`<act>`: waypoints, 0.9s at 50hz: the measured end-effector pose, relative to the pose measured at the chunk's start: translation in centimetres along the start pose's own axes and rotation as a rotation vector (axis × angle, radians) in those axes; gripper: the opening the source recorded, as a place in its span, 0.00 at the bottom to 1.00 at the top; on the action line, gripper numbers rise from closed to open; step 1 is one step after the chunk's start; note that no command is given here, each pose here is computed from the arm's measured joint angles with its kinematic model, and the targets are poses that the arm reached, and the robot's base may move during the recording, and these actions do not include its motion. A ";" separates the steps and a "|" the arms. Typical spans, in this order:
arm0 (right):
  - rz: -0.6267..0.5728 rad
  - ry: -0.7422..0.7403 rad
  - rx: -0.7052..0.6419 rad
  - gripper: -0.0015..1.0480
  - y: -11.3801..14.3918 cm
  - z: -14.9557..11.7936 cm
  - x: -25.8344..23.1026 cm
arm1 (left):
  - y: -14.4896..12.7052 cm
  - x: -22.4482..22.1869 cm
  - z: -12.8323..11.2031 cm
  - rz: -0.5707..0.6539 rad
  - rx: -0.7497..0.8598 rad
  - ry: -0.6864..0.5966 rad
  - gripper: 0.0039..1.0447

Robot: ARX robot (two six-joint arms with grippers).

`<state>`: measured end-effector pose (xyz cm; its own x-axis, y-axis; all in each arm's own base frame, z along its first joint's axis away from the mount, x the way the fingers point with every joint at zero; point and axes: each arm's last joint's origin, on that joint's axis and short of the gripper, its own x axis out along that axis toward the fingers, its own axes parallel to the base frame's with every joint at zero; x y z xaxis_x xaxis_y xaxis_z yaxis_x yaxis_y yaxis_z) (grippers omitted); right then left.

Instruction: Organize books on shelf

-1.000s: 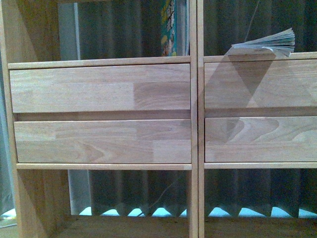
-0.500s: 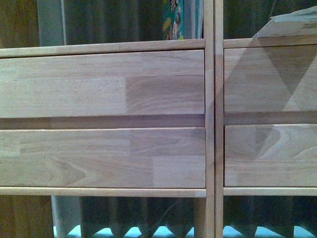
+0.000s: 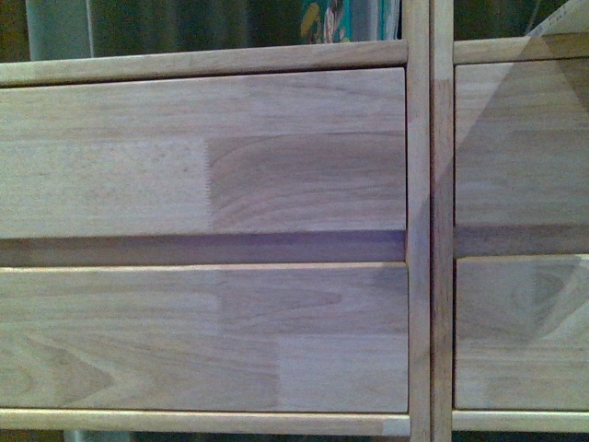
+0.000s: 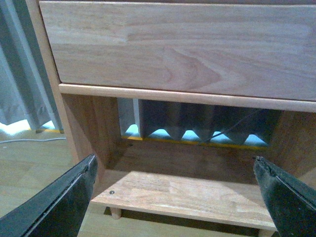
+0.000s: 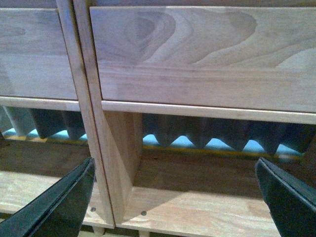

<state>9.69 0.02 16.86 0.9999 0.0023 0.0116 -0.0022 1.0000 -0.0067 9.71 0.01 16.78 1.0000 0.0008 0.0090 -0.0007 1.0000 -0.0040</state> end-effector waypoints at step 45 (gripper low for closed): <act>0.166 0.240 0.396 0.93 0.0 2.4 1.4 | 0.0 0.0 0.0 0.001 0.000 0.000 0.93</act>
<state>11.06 0.03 19.31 0.9601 0.2069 -0.1880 -0.1198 0.9121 0.3920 9.71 0.02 16.78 1.0000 0.0019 0.0090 -0.0019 1.0000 -0.0040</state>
